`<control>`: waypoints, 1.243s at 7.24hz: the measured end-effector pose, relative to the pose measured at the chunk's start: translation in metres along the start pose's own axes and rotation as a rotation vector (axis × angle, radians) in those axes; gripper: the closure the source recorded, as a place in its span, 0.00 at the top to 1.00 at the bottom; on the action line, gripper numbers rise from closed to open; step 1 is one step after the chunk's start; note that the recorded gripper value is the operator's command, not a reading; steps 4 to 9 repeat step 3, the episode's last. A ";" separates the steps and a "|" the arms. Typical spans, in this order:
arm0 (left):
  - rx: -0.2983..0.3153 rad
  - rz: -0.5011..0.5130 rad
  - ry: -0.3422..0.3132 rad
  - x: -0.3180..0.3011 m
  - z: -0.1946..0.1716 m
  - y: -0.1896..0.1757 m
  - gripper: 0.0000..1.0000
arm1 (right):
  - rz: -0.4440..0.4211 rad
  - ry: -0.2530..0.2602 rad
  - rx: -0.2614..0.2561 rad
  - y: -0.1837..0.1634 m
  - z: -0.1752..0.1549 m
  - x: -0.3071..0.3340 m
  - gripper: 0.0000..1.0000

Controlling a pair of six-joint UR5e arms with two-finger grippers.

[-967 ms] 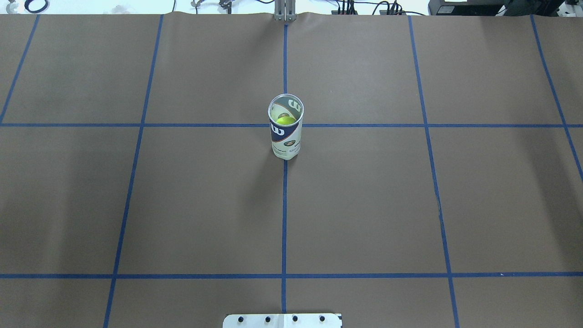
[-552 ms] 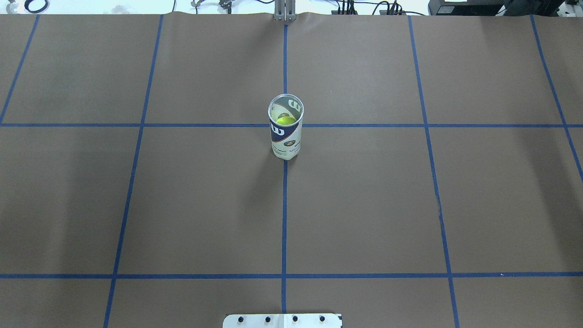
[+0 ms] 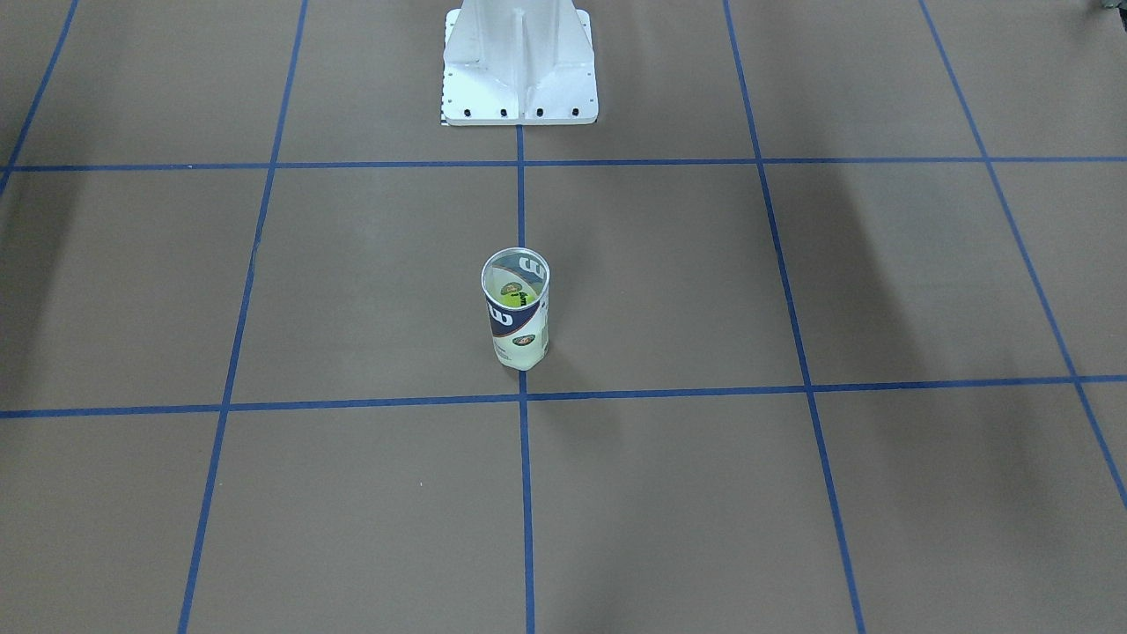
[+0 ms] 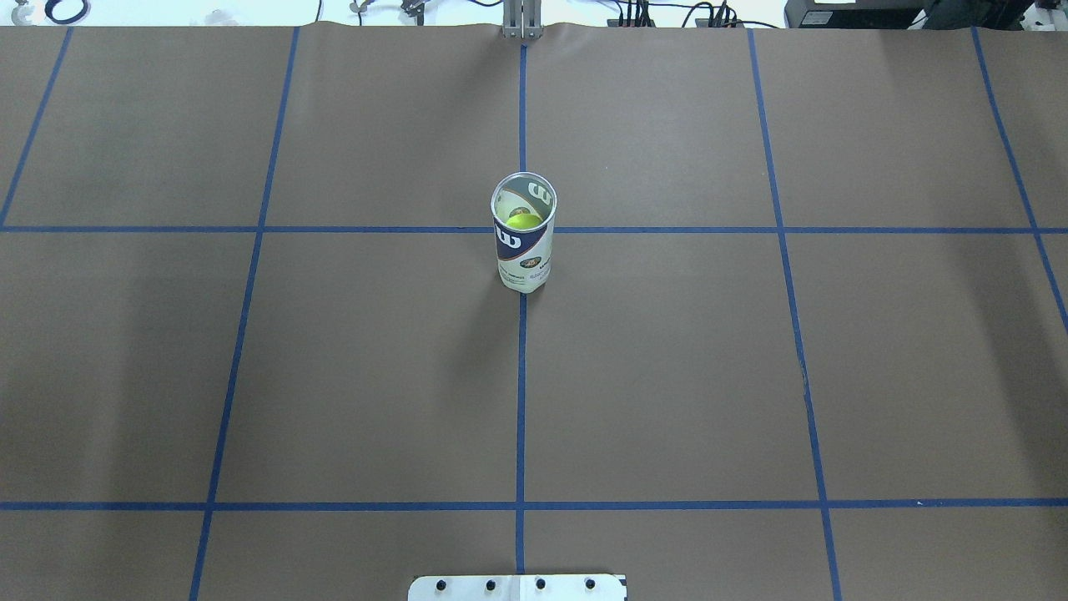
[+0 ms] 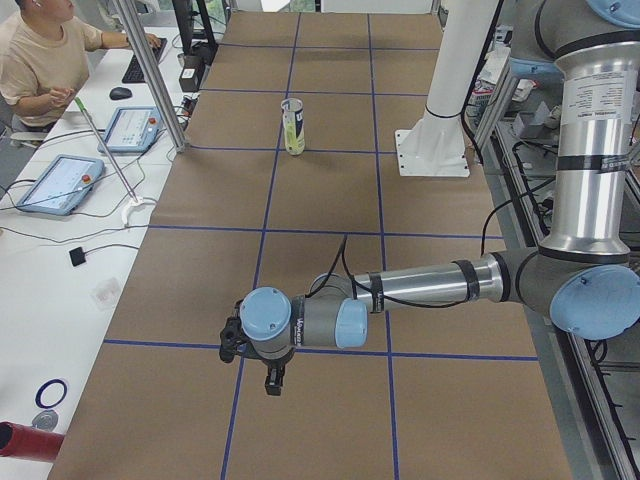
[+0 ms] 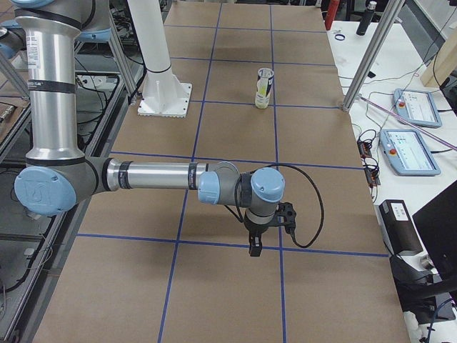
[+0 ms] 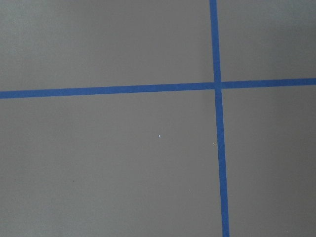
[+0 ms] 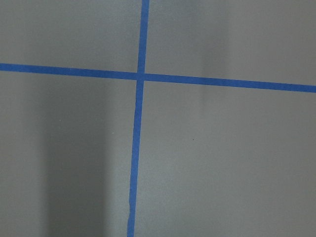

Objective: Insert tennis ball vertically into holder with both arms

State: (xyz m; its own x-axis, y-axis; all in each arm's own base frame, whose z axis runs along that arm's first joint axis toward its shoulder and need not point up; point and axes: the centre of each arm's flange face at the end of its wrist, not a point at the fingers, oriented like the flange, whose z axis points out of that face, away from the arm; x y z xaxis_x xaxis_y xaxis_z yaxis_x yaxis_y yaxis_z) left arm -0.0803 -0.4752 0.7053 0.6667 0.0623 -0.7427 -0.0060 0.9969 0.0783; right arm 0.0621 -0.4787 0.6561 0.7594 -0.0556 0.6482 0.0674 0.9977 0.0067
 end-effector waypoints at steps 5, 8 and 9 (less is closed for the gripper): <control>0.009 0.013 -0.006 0.004 -0.004 0.002 0.99 | -0.002 0.003 0.002 -0.001 -0.001 0.000 1.00; 0.009 0.013 -0.006 0.004 -0.004 0.002 0.99 | -0.002 0.003 0.002 -0.001 -0.001 0.000 1.00; 0.009 0.013 -0.006 0.004 -0.004 0.002 0.99 | -0.002 0.003 0.002 -0.001 -0.001 0.000 1.00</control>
